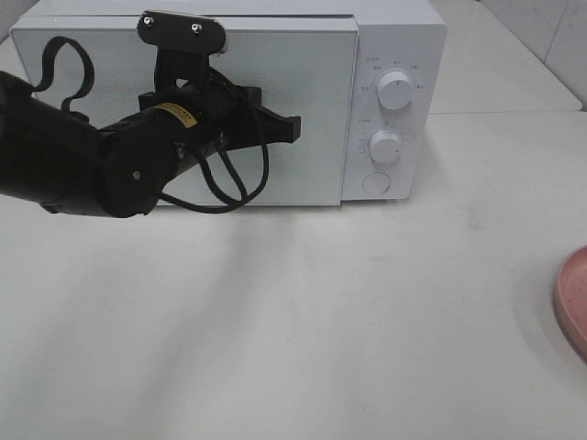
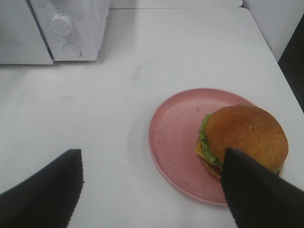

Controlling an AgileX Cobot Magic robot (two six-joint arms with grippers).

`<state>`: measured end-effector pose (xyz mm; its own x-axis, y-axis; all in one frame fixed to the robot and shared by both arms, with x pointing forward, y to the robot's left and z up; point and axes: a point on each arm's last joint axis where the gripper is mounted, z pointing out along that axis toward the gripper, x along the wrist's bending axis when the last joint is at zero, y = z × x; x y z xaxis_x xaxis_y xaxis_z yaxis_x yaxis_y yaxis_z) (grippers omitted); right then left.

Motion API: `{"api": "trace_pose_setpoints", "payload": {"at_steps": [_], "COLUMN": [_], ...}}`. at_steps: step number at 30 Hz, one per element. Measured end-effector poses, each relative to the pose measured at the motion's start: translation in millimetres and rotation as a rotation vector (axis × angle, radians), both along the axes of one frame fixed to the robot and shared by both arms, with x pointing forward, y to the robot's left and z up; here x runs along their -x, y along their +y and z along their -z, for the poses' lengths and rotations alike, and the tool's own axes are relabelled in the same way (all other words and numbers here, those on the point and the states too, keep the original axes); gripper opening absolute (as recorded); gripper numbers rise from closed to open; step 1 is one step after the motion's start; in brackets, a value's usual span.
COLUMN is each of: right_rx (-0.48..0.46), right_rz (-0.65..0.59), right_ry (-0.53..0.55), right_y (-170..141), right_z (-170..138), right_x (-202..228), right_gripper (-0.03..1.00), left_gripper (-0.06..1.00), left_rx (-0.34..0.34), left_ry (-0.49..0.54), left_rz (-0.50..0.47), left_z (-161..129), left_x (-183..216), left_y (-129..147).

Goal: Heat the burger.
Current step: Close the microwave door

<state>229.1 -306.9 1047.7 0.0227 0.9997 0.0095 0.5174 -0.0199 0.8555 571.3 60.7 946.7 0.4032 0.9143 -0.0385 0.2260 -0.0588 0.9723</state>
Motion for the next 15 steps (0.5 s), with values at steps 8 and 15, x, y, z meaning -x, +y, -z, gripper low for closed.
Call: {"api": "trace_pose_setpoints", "payload": {"at_steps": [8, 15], "right_rx": [-0.001, -0.001], "right_rz": [-0.001, -0.001], "right_ry": [0.004, 0.004], "right_y": [0, 0], "right_z": [1, 1], "right_x": [0, 0], "right_gripper": [0.76, 0.76], "left_gripper": [0.0, 0.0], "left_rx": [-0.034, -0.021], "left_ry": [0.061, 0.125], "left_rz": [0.007, 0.017], "left_z": [0, -17], "left_x": [-8, 15], "left_y": [-7, 3]}}
